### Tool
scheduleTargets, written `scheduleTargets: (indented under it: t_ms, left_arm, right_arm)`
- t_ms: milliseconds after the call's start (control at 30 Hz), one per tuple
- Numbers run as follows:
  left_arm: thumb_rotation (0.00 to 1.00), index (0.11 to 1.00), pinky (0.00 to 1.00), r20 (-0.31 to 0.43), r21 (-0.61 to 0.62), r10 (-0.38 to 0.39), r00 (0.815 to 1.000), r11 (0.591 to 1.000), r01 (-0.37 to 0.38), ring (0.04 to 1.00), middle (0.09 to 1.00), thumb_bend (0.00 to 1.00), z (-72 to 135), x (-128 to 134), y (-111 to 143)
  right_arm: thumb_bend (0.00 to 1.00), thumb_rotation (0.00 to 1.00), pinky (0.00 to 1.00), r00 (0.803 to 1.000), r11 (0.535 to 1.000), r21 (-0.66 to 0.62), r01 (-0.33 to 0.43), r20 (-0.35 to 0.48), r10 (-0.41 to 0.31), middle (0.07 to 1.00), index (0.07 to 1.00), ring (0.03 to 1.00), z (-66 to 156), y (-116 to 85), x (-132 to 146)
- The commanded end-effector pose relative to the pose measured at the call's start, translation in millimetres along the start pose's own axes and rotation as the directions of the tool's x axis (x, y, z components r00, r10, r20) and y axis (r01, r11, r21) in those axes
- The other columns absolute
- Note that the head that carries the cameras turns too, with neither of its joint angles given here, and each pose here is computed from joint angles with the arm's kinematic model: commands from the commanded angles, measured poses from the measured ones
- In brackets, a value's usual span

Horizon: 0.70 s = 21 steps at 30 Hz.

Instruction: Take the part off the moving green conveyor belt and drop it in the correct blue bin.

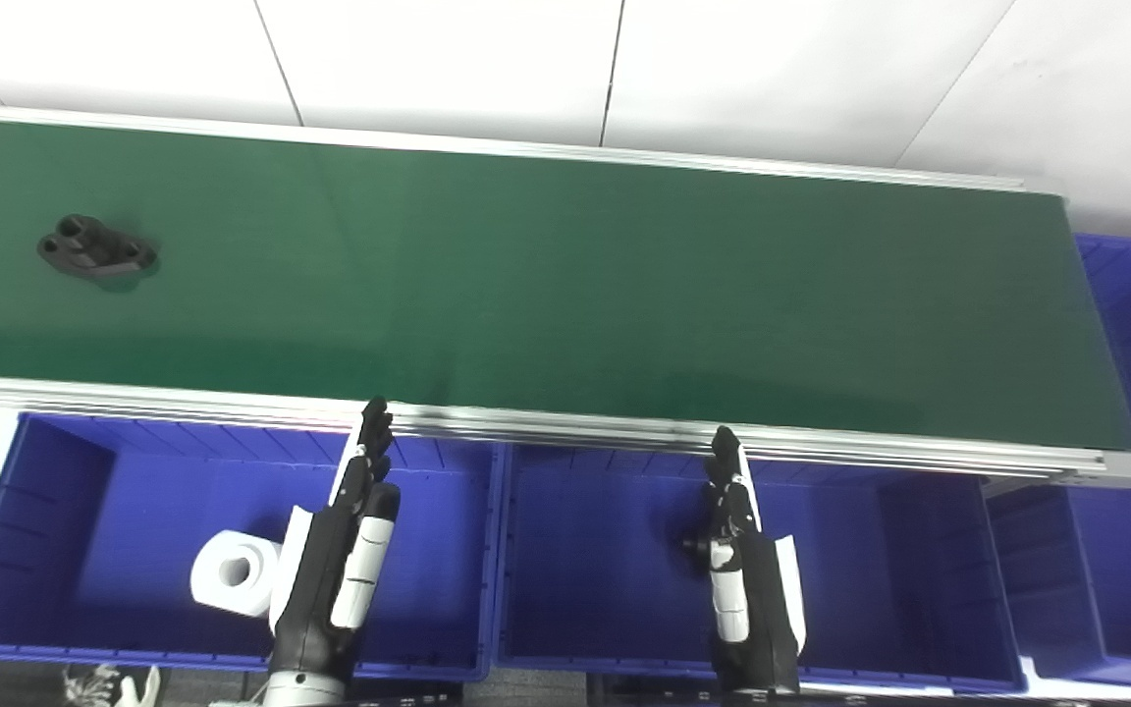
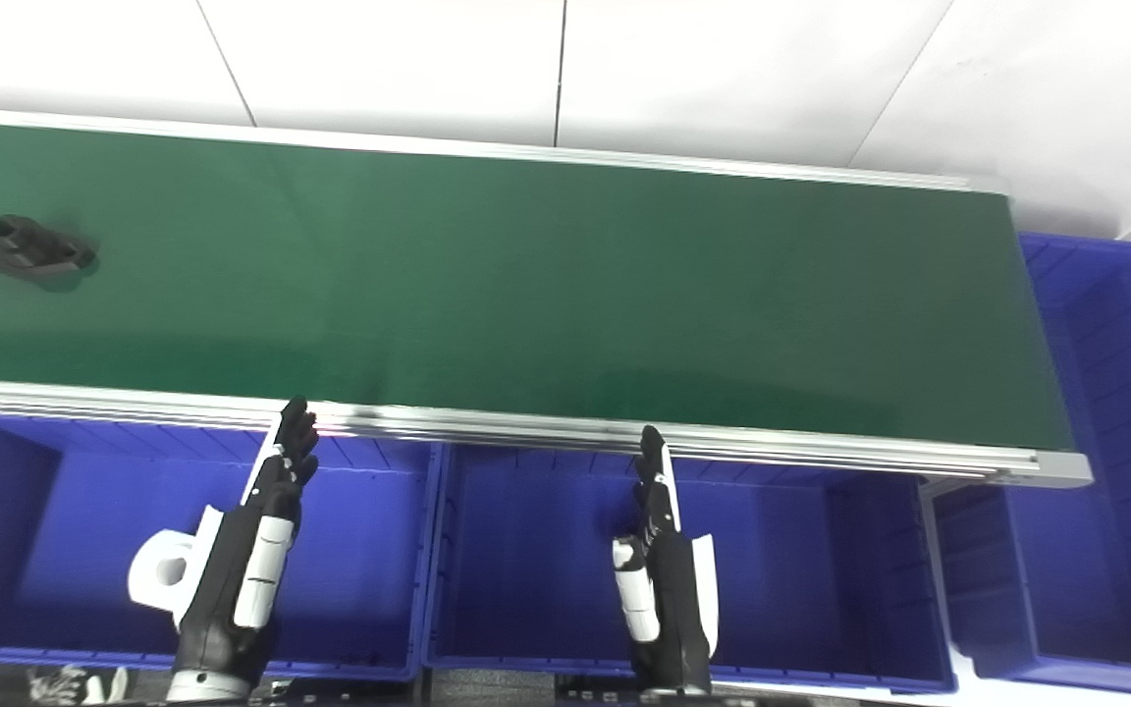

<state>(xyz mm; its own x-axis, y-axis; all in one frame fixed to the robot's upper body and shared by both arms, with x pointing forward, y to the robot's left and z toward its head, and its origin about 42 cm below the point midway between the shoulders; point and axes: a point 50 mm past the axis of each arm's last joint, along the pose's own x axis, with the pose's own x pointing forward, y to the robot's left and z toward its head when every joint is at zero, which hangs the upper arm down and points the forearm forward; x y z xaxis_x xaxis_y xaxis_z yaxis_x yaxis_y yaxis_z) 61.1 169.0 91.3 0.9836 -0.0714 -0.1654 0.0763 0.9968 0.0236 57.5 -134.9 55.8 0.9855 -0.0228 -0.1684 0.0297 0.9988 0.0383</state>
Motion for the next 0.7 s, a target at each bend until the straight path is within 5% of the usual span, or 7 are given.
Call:
scheduleTargets:
  t_ms: [0, 667]
  left_arm:
    - [1.00, 1.000, 1.00, 0.015, -0.003, 0.011, 1.000, 1.000, -0.011, 1.000, 1.000, 0.55, 2.6, -3.0, -1.1]
    - [1.00, 1.000, 1.00, 0.015, -0.009, 0.004, 1.000, 1.000, -0.004, 1.000, 1.000, 0.60, -0.4, -4.8, -5.8]
  right_arm:
    - [1.00, 1.00, 1.00, 0.998, 0.994, 0.104, -0.019, 0.061, 0.013, 1.000, 1.000, 1.000, 11.1, 31.8, 0.4]
    - [0.98, 0.97, 1.00, 0.998, 0.994, 0.107, -0.026, 0.055, 0.021, 1.000, 1.000, 1.000, 8.0, 27.7, -1.9]
